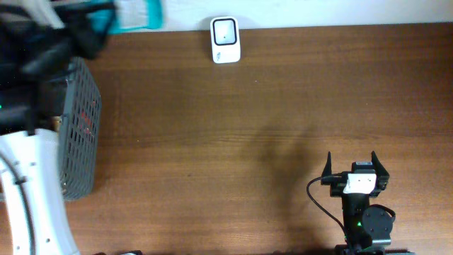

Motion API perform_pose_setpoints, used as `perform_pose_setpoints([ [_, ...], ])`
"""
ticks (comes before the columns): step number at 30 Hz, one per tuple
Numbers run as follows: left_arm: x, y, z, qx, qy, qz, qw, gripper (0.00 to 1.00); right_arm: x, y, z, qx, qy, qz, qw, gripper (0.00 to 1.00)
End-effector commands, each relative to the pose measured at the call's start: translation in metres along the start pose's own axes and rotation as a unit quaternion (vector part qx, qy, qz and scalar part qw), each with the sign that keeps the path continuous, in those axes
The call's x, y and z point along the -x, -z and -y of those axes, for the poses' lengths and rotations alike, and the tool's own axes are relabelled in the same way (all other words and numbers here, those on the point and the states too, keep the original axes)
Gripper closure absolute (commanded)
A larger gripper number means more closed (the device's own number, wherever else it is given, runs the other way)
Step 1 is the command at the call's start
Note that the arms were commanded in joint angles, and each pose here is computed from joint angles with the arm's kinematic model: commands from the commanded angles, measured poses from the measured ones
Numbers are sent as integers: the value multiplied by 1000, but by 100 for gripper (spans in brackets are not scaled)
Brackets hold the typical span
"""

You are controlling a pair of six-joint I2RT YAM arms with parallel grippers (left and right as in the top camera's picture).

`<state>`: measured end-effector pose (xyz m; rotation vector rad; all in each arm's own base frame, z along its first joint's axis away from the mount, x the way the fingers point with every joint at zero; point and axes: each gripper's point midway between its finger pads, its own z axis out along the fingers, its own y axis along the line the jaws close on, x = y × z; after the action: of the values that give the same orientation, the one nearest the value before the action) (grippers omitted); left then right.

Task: Scan the item barcode
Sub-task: 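Carry the mouthwash bottle to the white scanner and hold it there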

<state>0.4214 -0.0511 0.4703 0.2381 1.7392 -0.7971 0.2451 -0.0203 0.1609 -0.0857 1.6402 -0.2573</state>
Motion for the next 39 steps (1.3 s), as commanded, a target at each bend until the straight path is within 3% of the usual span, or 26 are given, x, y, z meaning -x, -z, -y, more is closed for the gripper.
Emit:
perform_pose_setpoints([
  [1, -20, -46, 40, -15, 4, -25, 1000, 83, -4, 0, 0, -4, 1, -4, 1000, 2],
  [7, -101, -121, 33, 87, -53, -120, 988, 84, -4, 0, 0, -4, 1, -4, 1000, 2],
  [12, -171, -168, 22, 175, -112, -190, 959, 83, -4, 0, 0, -4, 1, -4, 1000, 2],
  [13, -198, -183, 27, 169, -117, -215, 955, 83, -4, 0, 0, -4, 1, -4, 1000, 2],
  [22, -312, -229, 67, 118, -140, -315, 931, 79, -4, 0, 0, -4, 1, -4, 1000, 2],
  [30, -342, -248, 96, 95, -161, -314, 931, 76, -4, 0, 0, -4, 1, -4, 1000, 2],
  [32, -352, -250, 96, 94, -163, -323, 928, 73, -4, 0, 0, -4, 1, -4, 1000, 2],
  [39, -396, -261, 88, 94, -166, -352, 916, 73, -4, 0, 0, -4, 1, -4, 1000, 2],
])
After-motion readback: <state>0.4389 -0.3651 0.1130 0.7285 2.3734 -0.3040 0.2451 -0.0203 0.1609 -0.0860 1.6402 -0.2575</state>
